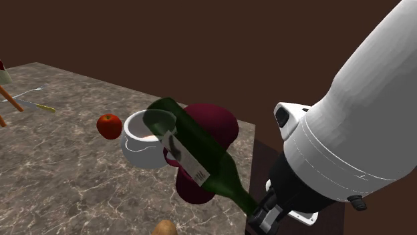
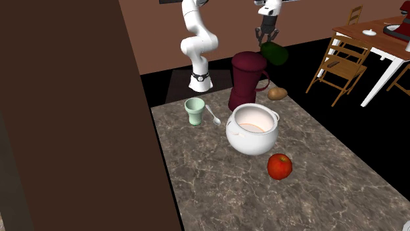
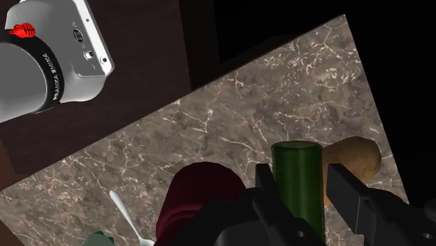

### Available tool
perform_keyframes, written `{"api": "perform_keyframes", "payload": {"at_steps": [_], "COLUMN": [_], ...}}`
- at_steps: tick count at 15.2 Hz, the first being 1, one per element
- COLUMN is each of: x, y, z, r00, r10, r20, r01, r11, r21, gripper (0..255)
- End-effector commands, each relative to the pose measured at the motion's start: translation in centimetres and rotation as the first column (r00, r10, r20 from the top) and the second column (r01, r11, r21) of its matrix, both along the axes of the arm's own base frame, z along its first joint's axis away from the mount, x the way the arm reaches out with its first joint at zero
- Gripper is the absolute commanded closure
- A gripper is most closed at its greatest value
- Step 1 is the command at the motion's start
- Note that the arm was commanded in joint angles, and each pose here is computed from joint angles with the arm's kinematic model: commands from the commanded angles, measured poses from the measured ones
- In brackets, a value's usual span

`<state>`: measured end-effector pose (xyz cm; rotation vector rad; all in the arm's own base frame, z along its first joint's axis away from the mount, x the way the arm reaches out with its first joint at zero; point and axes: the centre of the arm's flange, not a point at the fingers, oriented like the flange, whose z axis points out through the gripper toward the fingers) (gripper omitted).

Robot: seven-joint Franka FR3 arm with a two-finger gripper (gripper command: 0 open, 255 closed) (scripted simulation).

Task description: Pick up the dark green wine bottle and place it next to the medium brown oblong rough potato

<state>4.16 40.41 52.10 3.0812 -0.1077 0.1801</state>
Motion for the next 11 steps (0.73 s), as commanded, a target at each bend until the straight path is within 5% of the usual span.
{"api": "perform_keyframes", "payload": {"at_steps": [1,6,7,11], "x": [-0.02,-0.02,-0.02,-0.02], "y": [-0.03,-0.03,-0.03,-0.03], "z": [-0.14,-0.14,-0.14,-0.14], "r00": [1.000,1.000,1.000,1.000], "r10": [-0.001,-0.001,-0.001,-0.001], "r20": [-0.001,-0.001,-0.001,-0.001], "r01": [0.001,0.001,0.001,0.001], "r11": [1.000,1.000,1.000,1.000], "r21": [0.000,0.000,0.000,0.000], "gripper": [255,255,0,0]}}
